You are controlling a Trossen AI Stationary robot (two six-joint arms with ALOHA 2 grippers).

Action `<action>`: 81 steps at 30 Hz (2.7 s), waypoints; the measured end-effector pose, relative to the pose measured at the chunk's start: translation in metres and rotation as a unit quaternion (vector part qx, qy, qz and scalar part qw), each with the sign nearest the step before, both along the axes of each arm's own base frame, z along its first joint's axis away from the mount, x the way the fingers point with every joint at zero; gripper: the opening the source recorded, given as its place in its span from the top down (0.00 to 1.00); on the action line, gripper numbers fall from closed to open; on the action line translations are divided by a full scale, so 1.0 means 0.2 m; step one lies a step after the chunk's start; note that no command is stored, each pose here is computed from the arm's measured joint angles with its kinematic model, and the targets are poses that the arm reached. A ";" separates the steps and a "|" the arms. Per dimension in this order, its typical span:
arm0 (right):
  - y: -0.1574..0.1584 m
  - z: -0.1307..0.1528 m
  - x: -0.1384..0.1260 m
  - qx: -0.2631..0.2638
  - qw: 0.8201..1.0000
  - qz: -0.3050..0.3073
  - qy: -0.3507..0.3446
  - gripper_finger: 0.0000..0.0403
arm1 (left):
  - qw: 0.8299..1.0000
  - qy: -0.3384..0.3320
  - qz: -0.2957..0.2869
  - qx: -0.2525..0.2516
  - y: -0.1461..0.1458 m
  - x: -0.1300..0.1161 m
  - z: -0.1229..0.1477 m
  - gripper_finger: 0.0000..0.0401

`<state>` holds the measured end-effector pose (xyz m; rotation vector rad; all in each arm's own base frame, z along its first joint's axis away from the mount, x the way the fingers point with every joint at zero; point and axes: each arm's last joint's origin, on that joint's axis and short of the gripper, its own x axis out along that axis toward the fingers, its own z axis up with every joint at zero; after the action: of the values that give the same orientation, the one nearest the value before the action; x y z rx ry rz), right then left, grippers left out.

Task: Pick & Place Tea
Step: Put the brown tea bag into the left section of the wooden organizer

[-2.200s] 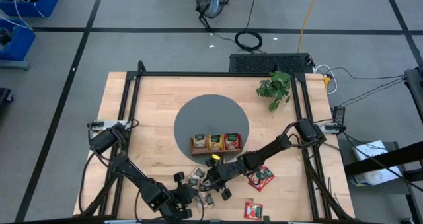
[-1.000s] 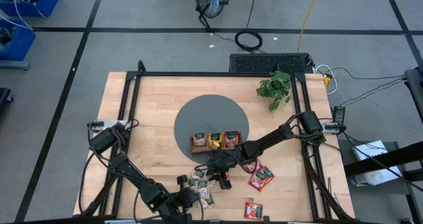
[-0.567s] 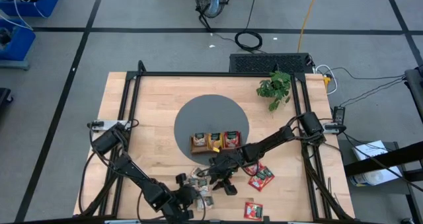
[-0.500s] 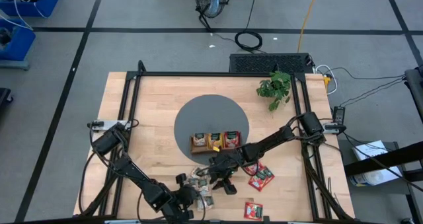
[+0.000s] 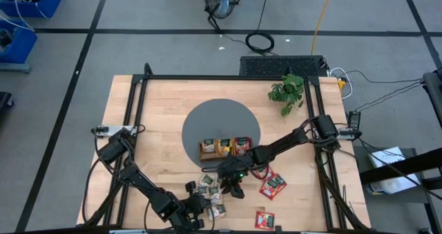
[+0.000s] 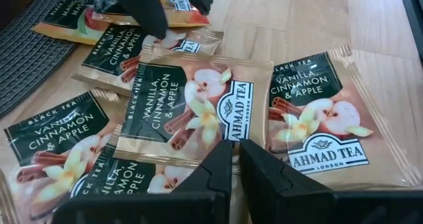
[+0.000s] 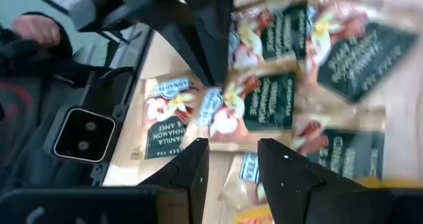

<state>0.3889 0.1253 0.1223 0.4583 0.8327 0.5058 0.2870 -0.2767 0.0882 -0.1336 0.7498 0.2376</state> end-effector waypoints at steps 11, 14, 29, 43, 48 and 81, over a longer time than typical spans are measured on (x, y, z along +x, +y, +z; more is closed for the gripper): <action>-0.08 -0.02 0.01 0.010 0.998 -0.047 0.036 0.71 | 1.000 0.002 -0.003 0.011 0.00 0.00 0.00 0.91; -0.08 -0.02 0.01 0.030 0.997 -0.046 0.051 0.71 | 1.000 -0.001 -0.002 0.017 0.01 0.00 -0.01 0.91; -0.08 -0.05 0.02 0.027 0.997 -0.051 0.051 0.71 | 0.999 -0.005 0.009 0.039 0.04 0.02 -0.02 0.91; -0.08 -0.04 0.03 -0.002 0.999 -0.045 0.015 0.71 | 0.998 -0.014 0.012 0.061 0.06 0.04 -0.02 0.91; -0.05 -0.03 0.03 -0.035 0.998 -0.045 -0.012 0.71 | 0.998 -0.016 0.020 0.065 0.08 0.06 -0.02 0.91; -0.03 0.18 0.00 -0.166 0.973 0.012 -0.158 1.00 | 0.988 -0.073 -0.056 0.127 -0.02 0.00 0.27 0.91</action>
<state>0.3890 0.1191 0.1590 0.0550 0.6006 0.4370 0.2863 -0.2813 0.1414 0.1326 0.5743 0.2127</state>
